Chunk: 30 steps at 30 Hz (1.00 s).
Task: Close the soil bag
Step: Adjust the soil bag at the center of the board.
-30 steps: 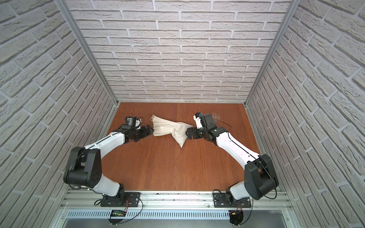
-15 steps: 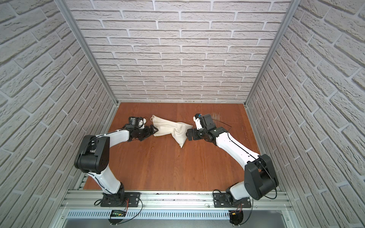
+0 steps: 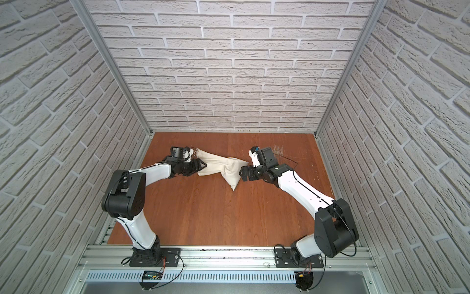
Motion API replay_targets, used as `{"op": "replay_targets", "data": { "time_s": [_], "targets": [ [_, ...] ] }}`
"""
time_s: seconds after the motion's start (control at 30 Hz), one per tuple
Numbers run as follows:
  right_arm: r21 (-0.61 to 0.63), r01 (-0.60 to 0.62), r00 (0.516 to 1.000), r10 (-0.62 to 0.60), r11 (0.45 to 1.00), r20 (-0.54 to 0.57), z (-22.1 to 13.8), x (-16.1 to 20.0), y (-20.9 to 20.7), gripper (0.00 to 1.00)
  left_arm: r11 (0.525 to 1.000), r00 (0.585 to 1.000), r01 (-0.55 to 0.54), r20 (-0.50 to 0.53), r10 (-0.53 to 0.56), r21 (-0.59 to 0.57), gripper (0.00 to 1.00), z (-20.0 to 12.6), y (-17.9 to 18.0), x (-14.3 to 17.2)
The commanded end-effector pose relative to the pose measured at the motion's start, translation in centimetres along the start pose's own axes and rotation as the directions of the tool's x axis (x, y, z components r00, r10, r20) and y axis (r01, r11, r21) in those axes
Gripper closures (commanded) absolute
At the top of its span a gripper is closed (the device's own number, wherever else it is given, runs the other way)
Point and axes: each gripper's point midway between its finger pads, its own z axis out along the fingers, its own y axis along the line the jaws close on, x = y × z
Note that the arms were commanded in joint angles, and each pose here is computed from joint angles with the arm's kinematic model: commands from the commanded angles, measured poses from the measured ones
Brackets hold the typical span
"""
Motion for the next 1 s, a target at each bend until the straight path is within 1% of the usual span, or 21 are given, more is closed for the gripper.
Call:
{"op": "replay_targets", "data": {
  "time_s": [0.0,0.03,0.17,0.3,0.4,0.5,0.67,0.73,0.97],
  "targets": [
    [-0.005,0.024,0.999,-0.024,1.000,0.029,-0.6,-0.7,0.5,0.01,1.000,1.000,-0.022,0.005,0.022,0.016,0.38,0.3,-0.7,-0.6],
    [-0.005,0.022,0.999,-0.022,1.000,0.029,-0.5,-0.7,0.5,0.01,1.000,1.000,-0.023,0.003,0.023,0.015,0.40,0.3,-0.7,-0.5],
    [-0.011,0.018,0.999,-0.017,1.000,0.029,-0.5,-0.6,0.6,0.01,1.000,1.000,-0.021,-0.005,0.021,0.016,0.56,0.4,-0.6,-0.3],
    [-0.011,0.017,0.999,-0.017,1.000,0.033,-0.6,-0.7,0.6,0.01,1.000,1.000,-0.022,-0.006,0.022,0.020,0.76,0.3,-0.9,-0.2],
    [-0.013,0.017,0.999,-0.016,1.000,0.037,-0.6,-0.8,0.6,0.01,0.999,1.000,-0.026,-0.001,0.026,0.019,0.88,0.0,-1.3,-0.3],
    [-0.023,0.013,0.999,-0.012,1.000,0.036,-0.6,-0.9,0.8,0.01,0.999,0.999,-0.033,0.003,0.033,0.027,0.96,-0.5,-1.9,-0.3],
    [-0.068,-0.003,1.000,0.005,0.998,0.030,-0.9,-1.5,1.8,0.01,0.996,0.998,-0.059,0.031,0.057,0.063,0.99,-1.7,-4.3,-0.4],
    [-0.082,-0.013,0.999,0.016,0.997,0.031,-1.1,-1.8,2.1,0.01,0.995,0.997,-0.074,0.026,0.072,0.073,1.00,-2.0,-5.4,-0.2],
    [-0.122,-0.039,0.999,0.042,0.992,0.027,-1.2,-2.1,2.8,0.02,0.984,0.989,-0.143,0.044,0.139,0.110,1.00,-4.4,-9.8,-0.2]
  ]
}}
